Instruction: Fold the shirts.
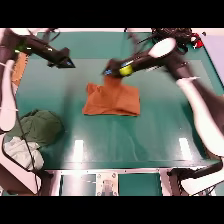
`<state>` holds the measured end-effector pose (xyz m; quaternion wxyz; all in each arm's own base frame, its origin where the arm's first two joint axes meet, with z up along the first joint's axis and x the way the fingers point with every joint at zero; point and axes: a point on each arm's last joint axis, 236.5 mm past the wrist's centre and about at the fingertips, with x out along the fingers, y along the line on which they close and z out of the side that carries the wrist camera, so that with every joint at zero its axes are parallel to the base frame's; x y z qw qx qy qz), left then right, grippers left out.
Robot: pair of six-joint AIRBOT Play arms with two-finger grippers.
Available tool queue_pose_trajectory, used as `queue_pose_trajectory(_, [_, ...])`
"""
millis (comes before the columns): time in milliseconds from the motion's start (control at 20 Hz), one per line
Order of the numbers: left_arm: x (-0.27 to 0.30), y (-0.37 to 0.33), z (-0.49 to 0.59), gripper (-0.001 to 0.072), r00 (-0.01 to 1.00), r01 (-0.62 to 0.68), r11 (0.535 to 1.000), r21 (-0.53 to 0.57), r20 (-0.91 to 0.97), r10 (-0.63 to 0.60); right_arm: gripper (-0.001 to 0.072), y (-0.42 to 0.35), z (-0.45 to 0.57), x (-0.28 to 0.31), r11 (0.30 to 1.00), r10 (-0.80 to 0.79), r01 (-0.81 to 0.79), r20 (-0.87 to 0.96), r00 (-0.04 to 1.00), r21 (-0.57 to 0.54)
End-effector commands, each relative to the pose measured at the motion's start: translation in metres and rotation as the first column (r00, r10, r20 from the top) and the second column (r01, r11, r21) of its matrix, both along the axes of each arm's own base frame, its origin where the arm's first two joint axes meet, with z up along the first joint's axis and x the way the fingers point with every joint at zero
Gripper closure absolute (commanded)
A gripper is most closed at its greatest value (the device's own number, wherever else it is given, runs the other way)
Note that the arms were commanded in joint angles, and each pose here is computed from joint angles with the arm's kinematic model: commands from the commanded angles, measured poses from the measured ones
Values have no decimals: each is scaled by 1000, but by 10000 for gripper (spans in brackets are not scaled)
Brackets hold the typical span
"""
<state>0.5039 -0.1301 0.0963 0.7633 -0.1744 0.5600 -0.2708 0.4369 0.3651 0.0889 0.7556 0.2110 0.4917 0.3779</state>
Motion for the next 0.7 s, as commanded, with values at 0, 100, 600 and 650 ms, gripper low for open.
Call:
queue_pose_trajectory(0, [2,40,0,684,999,-40,999,12,0,40,219,90,-62,-4,998,-56,55,34,998,37])
queue_pose_trajectory(100, [3,48,0,684,999,-47,999,15,8,47,220,69,-62,5,998,-59,59,24,998,7])
queue_pose_trajectory(600, [2,52,0,684,999,-26,999,26,20,26,163,-236,-100,28,923,-360,294,-290,887,-247])
queue_pose_trajectory(650, [2,52,0,684,999,-26,999,25,19,26,163,-248,-121,17,915,-382,303,-335,861,-265])
